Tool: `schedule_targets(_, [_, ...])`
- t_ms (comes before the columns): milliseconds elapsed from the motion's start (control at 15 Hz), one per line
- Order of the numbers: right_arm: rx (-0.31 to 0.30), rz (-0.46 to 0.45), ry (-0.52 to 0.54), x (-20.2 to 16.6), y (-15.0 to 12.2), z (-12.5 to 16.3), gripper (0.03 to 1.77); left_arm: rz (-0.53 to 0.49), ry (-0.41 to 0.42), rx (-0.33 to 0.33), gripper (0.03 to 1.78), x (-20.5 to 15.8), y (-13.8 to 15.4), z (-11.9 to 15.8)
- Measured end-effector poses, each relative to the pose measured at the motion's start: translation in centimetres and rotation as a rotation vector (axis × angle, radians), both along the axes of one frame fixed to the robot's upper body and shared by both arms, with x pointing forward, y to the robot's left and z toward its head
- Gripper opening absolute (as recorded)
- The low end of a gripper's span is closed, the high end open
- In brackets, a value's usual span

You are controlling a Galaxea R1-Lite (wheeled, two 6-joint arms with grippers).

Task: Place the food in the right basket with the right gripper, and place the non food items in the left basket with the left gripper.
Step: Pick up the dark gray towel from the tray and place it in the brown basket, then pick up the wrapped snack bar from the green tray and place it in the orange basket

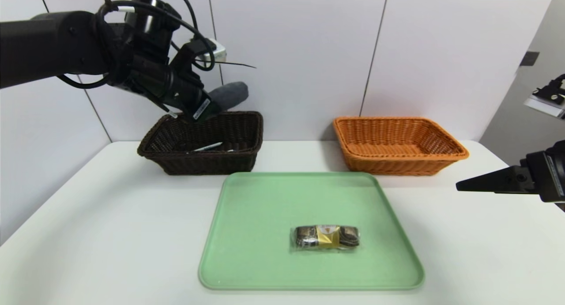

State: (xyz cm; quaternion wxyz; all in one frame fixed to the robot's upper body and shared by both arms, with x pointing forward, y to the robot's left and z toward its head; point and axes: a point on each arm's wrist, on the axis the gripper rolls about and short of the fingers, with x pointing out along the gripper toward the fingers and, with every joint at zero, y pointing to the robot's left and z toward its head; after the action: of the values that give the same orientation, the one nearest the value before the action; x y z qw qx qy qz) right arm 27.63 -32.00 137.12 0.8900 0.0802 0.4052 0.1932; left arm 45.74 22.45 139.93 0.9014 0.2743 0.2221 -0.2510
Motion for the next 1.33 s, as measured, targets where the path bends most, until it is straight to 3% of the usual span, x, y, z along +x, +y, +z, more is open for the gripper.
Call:
schedule_targets(200, [0.0, -0.001, -0.002, 0.0, 0.0, 0.0, 1.7, 0.043, 0.058, 0.02, 0.31, 2.4, 1.1, -2.7])
schedule_targets(267, [0.001, 0.0, -0.002, 0.0, 0.0, 0.1, 1.7, 0.051, 0.07, 0.022, 0.39, 2.9, 1.2, -3.3])
schedule_targets(467, [0.0, 0.0, -0.003, 0.0, 0.0, 0.1, 1.7, 0.079, 0.105, 0.042, 0.81, 4.1, 1.4, -5.0])
schedule_targets(800, [0.001, 0.002, -0.003, 0.0, 0.0, 0.0, 1.7, 0.088, 0.108, 0.04, 1.24, 4.5, 1.4, -5.4])
schedule_targets(1067, [0.002, 0.01, -0.01, 0.1, 0.1, 0.2, 1.7, 0.133, 0.07, -0.035, 1.42, 3.5, 1.6, -3.4])
schedule_targets(1333, [0.016, 0.094, -0.043, 0.6, 0.9, 0.9, 1.7, 0.236, 0.061, -0.224, 1.53, 0.4, 2.1, 0.5])
